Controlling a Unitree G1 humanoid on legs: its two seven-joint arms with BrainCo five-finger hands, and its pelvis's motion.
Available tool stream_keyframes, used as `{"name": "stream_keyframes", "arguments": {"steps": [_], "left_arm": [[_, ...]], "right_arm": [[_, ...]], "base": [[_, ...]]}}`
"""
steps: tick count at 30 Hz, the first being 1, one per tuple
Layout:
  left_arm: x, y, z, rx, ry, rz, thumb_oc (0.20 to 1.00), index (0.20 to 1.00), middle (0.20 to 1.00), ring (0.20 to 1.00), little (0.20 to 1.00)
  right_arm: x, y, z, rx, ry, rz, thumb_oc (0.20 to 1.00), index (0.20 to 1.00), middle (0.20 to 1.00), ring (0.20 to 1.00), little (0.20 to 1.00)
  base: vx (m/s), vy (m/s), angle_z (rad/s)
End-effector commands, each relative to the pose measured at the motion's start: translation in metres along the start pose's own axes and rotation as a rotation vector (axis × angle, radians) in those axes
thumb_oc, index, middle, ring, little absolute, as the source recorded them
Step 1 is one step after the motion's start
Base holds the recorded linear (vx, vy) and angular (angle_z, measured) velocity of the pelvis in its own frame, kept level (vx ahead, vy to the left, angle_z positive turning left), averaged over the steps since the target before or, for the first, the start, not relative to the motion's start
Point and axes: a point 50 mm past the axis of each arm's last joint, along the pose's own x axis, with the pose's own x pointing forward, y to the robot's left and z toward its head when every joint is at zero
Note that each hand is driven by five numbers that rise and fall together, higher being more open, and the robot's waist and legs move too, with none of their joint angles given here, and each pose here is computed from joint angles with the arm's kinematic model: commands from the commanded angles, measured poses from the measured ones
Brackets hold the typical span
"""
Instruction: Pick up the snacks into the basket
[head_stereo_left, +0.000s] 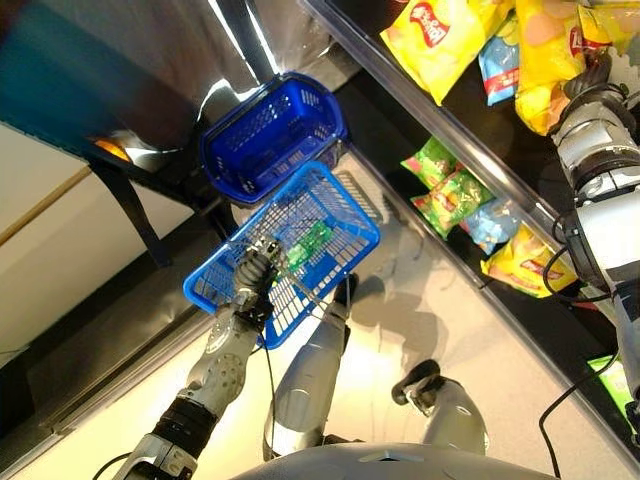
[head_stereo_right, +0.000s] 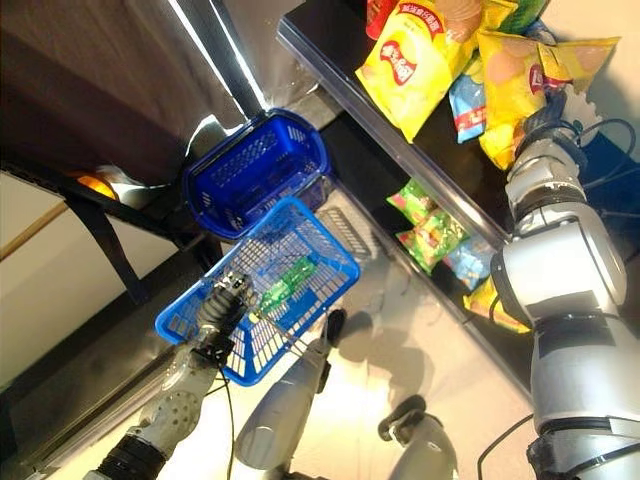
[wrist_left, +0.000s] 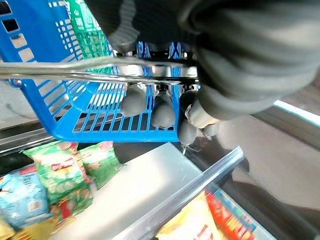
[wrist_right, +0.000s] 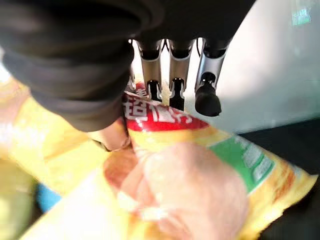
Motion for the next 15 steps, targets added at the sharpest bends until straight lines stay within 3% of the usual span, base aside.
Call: {"name": "stream_keyframes", "arguments": {"steps": [1, 3, 6, 15], "left_arm": [[0.01, -0.043, 0.056, 0.042, -0.31, -0.217, 0.2, 0.2, 0.2, 0.2, 0.2], [0.01, -0.04, 0.062, 0.036, -0.347, -0.185, 0.2, 0.2, 0.2, 0.2, 0.2], [0.009, -0.038, 0.065, 0.021, -0.37, -0.171, 0.2, 0.2, 0.2, 0.2, 0.2], [0.007, -0.031, 0.062, -0.033, -0.392, -0.125, 0.2, 0.2, 0.2, 0.2, 0.2]], "right_arm": [[-0.015, 0.024, 0.035, 0.198, -0.134, 0.044, 0.2, 0.2, 0.2, 0.2, 0.2], [-0.035, 0.048, 0.063, 0.301, -0.244, 0.115, 0.2, 0.2, 0.2, 0.2, 0.2], [-0.045, 0.057, 0.068, 0.376, -0.28, 0.13, 0.2, 0.2, 0.2, 0.2, 0.2], [-0.066, 0.068, 0.036, 0.434, -0.35, 0.089, 0.2, 0.2, 0.2, 0.2, 0.2]], "base": [[0.0, 0.048, -0.48], [-0.01, 0.082, -0.41], [-0.05, 0.078, -0.58], [0.01, 0.032, -0.25]]}}
